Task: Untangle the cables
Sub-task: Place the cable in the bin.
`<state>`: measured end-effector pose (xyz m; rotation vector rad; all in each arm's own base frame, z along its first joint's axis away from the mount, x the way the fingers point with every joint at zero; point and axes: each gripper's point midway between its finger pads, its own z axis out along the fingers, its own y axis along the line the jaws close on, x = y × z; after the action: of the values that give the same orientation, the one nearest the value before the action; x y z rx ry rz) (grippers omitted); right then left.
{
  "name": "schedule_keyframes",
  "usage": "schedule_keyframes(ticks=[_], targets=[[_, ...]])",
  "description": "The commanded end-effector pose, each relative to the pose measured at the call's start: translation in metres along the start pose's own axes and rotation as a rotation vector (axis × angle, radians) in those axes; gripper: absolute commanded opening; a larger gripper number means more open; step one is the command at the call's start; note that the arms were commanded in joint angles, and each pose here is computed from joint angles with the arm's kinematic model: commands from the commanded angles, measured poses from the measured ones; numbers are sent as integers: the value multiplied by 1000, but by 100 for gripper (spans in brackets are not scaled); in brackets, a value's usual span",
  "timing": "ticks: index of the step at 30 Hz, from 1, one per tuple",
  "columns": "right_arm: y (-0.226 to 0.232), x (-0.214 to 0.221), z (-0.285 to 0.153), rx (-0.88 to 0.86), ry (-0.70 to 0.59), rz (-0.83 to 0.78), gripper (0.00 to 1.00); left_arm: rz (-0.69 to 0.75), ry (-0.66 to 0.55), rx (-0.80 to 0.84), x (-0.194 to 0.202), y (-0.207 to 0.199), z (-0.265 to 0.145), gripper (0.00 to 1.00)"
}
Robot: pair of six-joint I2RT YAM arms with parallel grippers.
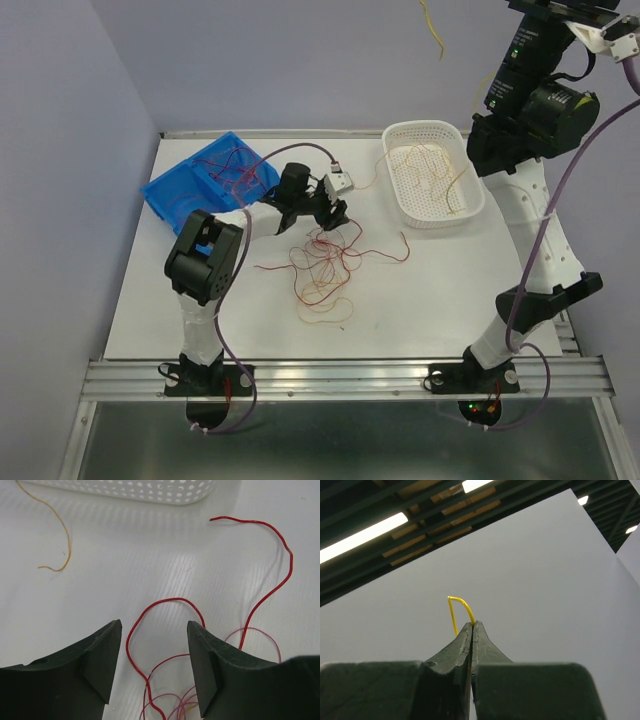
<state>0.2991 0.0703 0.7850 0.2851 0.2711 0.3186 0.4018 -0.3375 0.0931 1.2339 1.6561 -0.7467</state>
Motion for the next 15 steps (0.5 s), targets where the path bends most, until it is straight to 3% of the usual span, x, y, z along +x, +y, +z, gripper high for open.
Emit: schedule_keyframes(ticks=[1,8,15], targets=[[-9,21,-8,21,-24,-132,1,-19,-108,-64,-43,23,-37,67],[-33,79,-10,30,-15,-254,1,-39,-118,-61,-44,24,-55,67],[-68,114,-10,35,-5,-224,1,-26,-130,-54,-48,21,-62,67]])
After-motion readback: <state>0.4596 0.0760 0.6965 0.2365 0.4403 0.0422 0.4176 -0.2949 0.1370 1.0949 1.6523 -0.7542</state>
